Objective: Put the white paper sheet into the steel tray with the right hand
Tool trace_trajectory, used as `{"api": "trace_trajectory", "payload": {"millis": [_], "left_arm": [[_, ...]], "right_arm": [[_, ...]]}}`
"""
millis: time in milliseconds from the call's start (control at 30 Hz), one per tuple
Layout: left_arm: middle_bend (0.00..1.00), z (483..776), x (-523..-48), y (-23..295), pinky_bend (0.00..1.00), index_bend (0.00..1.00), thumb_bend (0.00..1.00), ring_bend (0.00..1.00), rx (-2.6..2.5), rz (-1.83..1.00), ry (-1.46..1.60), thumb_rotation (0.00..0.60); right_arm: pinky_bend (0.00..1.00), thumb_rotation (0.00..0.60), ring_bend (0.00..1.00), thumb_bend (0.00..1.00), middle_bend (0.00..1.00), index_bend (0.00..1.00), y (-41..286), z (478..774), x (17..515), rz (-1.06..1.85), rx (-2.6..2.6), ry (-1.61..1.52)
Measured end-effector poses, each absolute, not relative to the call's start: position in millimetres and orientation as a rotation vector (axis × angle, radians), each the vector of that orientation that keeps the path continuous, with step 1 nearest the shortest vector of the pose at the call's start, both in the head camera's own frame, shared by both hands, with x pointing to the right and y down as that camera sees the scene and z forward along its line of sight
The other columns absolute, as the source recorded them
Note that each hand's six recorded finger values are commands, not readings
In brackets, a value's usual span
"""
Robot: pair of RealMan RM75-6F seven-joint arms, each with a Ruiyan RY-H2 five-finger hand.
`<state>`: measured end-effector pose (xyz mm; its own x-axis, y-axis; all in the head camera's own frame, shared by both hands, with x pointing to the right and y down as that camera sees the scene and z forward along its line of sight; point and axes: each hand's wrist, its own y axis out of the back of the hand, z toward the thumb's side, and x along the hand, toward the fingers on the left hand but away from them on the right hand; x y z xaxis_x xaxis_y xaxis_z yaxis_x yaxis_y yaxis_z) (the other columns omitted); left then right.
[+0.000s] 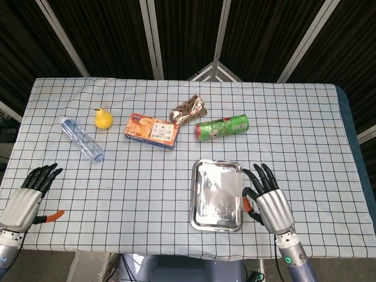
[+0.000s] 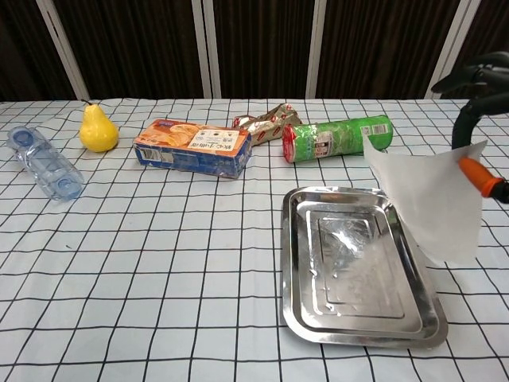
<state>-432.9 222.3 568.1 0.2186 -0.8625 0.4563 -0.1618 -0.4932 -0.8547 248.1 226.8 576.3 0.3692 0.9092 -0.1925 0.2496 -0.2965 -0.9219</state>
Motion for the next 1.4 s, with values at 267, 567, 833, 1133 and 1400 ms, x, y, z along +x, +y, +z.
{"api": "trace_trajectory", "payload": {"millis": [267, 567, 833, 1133, 1400], "left_arm": [[0.00, 568, -433, 223, 0.00, 0.00, 0.00, 0.00, -1.814, -1.316, 0.947, 0.600], [0.00, 568, -433, 223, 0.00, 0.00, 0.00, 0.00, -1.818, -1.314, 0.947, 0.600], [0.00, 569, -433, 223, 0.00, 0.00, 0.00, 0.00, -1.823, -1.314, 0.948, 0.600], [0.00, 570, -432, 223, 0.00, 0.00, 0.00, 0.00, -1.824, -1.319, 0.944, 0.600], [0.00, 570, -433, 223, 0.00, 0.00, 0.00, 0.00, -1.825, -1.319, 0.944, 0.600]], "right_arm": [[0.00, 0.600, 0.00, 0.59, 0.20, 0.67, 238, 584, 229, 0.888, -1.826, -1.010], [0.00, 0.600, 0.00, 0.59, 0.21, 0.67, 229, 578, 204, 0.735, -1.807, -0.955], [0.00, 0.600, 0.00, 0.59, 0.21, 0.67, 201, 574, 197, 0.665, -1.707, -0.890], [0.00, 0.600, 0.00, 0.59, 0.21, 0.67, 203, 579, 197, 0.648, -1.722, -0.840], [0.00, 0.600, 0.00, 0.59, 0.21, 0.67, 226, 602, 205, 0.706, -1.764, -0.787]]}}
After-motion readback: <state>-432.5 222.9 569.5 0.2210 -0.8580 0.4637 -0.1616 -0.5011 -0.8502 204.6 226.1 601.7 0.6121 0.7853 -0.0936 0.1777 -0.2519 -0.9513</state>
